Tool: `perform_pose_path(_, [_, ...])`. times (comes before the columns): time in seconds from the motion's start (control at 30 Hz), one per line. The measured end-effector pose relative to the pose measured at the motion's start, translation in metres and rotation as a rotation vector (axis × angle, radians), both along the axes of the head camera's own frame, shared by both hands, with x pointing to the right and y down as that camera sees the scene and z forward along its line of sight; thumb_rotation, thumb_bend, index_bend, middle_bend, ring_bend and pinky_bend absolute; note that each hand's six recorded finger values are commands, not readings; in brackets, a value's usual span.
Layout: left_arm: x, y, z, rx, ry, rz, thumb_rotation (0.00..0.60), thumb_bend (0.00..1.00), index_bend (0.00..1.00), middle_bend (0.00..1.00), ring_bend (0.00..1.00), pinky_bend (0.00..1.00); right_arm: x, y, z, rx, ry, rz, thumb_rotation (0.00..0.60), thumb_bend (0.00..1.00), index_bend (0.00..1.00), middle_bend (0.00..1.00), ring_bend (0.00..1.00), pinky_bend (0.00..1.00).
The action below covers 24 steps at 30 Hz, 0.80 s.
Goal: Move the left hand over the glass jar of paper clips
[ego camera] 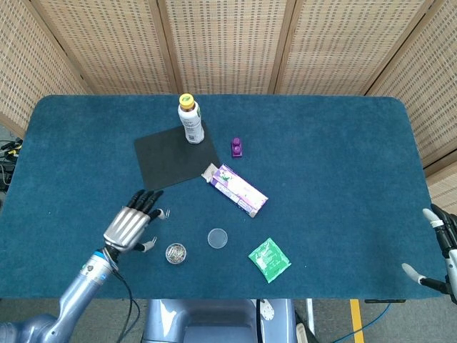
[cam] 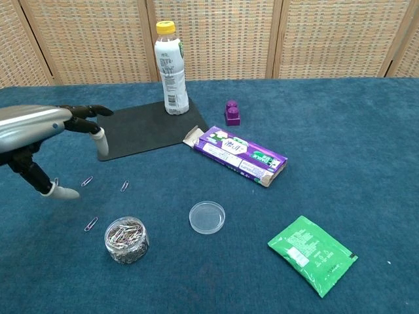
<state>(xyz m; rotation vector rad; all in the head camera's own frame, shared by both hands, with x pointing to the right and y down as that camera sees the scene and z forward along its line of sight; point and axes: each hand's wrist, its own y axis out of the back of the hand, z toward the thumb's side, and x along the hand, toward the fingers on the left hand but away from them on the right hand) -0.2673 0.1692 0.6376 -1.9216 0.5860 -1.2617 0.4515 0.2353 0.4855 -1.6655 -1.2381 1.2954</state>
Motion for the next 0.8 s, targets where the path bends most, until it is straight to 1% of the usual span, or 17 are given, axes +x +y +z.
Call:
perform_pose_path(0.2, [-0.036,-0.019,0.009,0.024,-0.064,-0.042,0.600,0.18,0.43,0.00,0.00,0.00,-0.002,0.000,0.001,-0.001,0.005,-0.004,0.600,0.00,0.01,0.00,0.00,0.00])
perform_pose_path(0.33, [-0.070,-0.033,0.025,0.042,-0.135,-0.058,0.600,0.21,0.45,0.00,0.00,0.00,-0.004,0.001,0.002,-0.004,0.015,-0.008,0.600,0.00,0.01,0.00,0.00,0.00])
perform_pose_path(0.43, [-0.096,-0.044,0.038,0.052,-0.182,-0.063,0.600,0.22,0.46,0.00,0.00,0.00,-0.004,0.001,0.004,-0.007,0.023,-0.008,0.600,0.00,0.01,0.00,0.00,0.00])
perform_pose_path(0.53, [-0.114,-0.051,0.051,0.046,-0.201,-0.061,0.600,0.22,0.47,0.00,0.00,0.00,-0.005,0.000,0.006,-0.009,0.029,-0.006,0.600,0.00,0.01,0.00,0.00,0.00])
perform_pose_path(0.67, [-0.122,-0.053,0.068,0.031,-0.199,-0.031,0.600,0.22,0.47,0.00,0.00,0.00,-0.004,-0.001,0.007,-0.010,0.034,0.000,0.600,0.00,0.01,0.00,0.00,0.00])
perform_pose_path(0.8, [-0.116,-0.049,0.083,0.023,-0.196,0.020,0.600,0.23,0.48,0.00,0.00,0.00,-0.004,-0.002,0.008,-0.013,0.038,0.002,0.600,0.00,0.01,0.00,0.00,0.00])
